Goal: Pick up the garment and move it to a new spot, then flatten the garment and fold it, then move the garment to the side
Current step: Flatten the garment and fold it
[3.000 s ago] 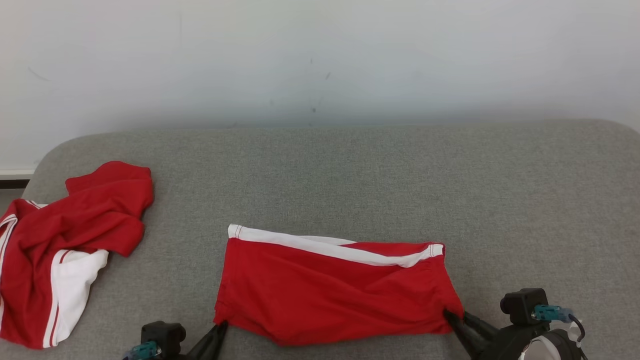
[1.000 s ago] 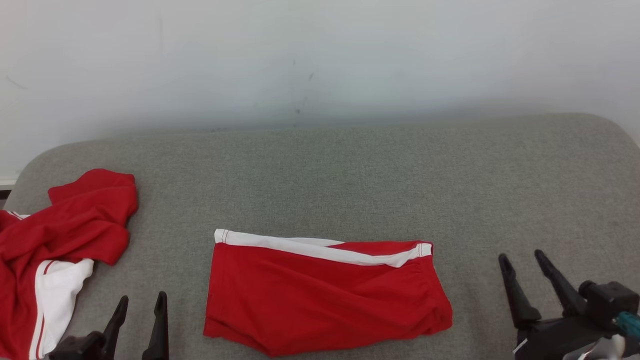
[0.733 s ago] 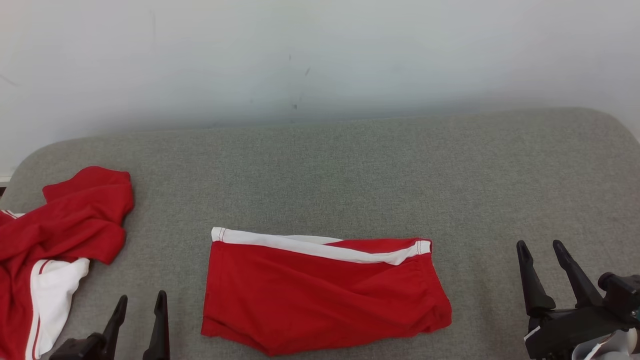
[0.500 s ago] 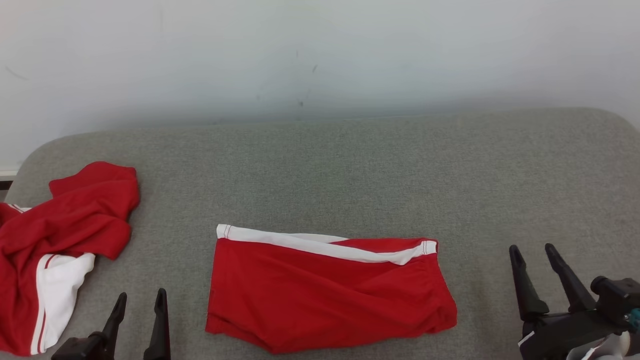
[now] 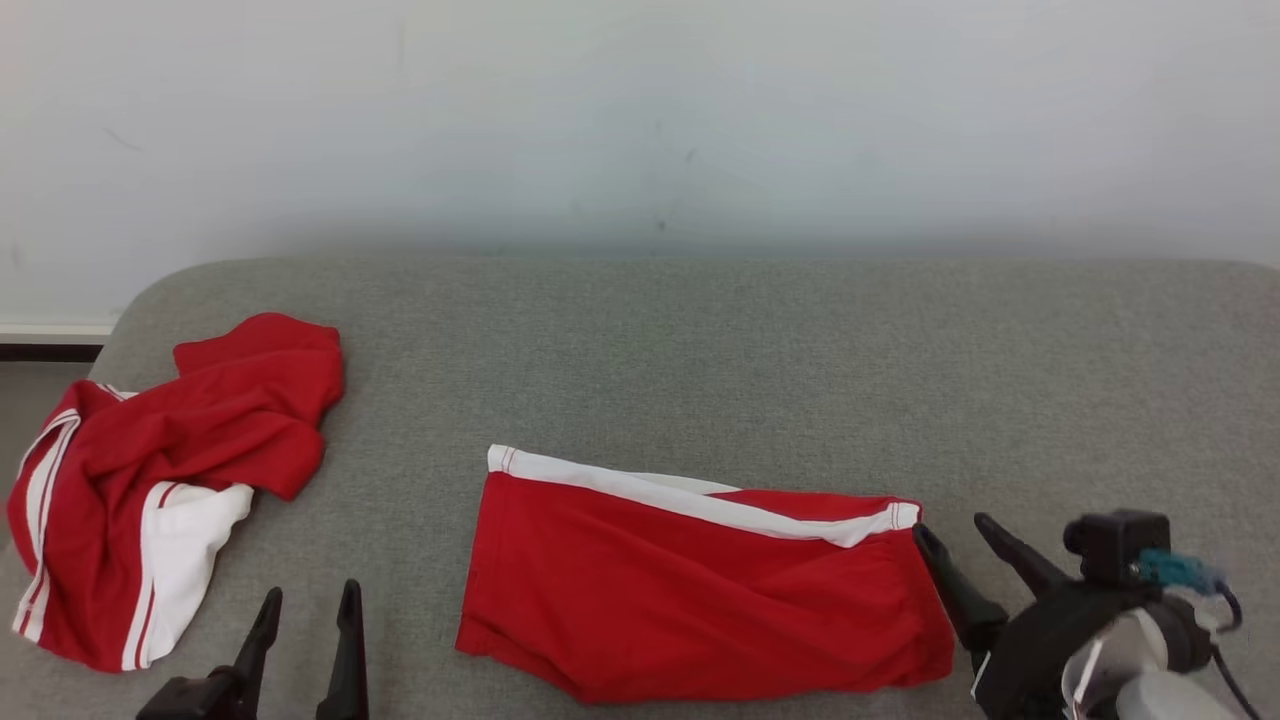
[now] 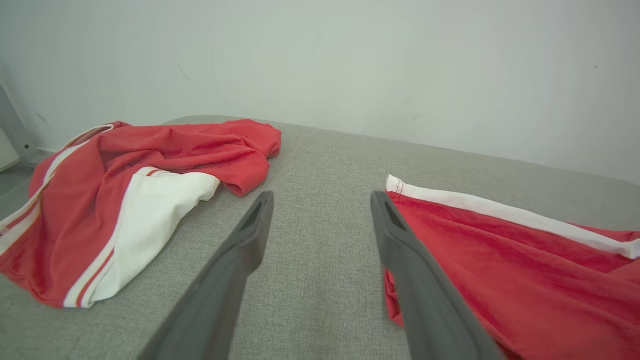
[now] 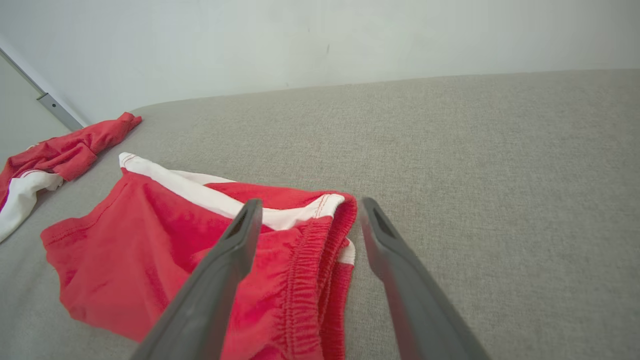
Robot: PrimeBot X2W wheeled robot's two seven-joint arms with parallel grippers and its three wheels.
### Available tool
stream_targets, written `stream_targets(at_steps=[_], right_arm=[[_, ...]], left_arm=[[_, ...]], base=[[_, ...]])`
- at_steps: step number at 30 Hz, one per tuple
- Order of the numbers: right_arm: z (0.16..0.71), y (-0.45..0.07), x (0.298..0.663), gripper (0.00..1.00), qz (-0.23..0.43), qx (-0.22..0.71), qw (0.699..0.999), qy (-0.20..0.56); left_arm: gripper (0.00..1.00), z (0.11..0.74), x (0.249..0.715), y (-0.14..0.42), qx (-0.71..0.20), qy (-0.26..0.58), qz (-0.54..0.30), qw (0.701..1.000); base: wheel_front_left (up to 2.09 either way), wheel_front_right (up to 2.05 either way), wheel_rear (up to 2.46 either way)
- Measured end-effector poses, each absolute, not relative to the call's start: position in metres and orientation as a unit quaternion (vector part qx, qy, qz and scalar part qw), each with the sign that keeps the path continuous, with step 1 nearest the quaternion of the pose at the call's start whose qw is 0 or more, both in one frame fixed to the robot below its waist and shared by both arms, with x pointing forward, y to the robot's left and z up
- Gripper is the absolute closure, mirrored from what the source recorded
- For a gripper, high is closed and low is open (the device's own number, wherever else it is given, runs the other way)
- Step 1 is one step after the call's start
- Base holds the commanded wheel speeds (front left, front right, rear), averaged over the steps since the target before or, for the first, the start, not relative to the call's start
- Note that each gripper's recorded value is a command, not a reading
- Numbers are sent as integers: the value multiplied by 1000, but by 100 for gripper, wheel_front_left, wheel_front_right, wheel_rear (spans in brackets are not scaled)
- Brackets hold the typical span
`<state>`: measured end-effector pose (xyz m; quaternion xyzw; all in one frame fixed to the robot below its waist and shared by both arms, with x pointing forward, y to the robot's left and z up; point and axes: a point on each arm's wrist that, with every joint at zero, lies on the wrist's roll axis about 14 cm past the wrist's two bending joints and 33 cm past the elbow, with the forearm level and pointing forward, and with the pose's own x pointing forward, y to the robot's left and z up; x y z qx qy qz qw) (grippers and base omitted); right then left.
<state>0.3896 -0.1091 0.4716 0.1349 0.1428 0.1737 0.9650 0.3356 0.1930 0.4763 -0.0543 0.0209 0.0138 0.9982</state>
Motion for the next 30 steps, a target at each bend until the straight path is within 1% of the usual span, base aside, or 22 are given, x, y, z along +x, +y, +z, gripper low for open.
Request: stream_targets(at_steps=[3,8,18,23,24,25,26,27,30], right_arm=[[466,-107,395,0,182,110,960,180],[437,-106,387,0,182,88,943,264],[406,-91,377,0,193,66,907,369],[396,-88,371,0,196,59,892,403],[394,-89,370,4,194,58,889,410],[392,-89,369,52,194,58,887,416],[390,-89,367,78,194,59,884,422],[389,-88,366,100,195,61,881,426],[389,-83,367,100,199,70,879,428]], left_arm=[[0,476,333,190,-58,23,14,998],[0,476,327,186,-65,24,15,998],[0,473,317,196,-70,30,38,996],[0,472,317,200,-71,32,44,996],[0,471,317,200,-71,33,45,996],[0,470,317,201,-71,34,46,996],[0,469,317,201,-71,35,46,996],[0,469,317,201,-71,37,46,996],[0,466,319,201,-71,41,46,996]], base=[[0,0,0],[0,0,0],[0,0,0],[0,0,0],[0,0,0],[0,0,0],[0,0,0],[0,0,0],[0,0,0]])
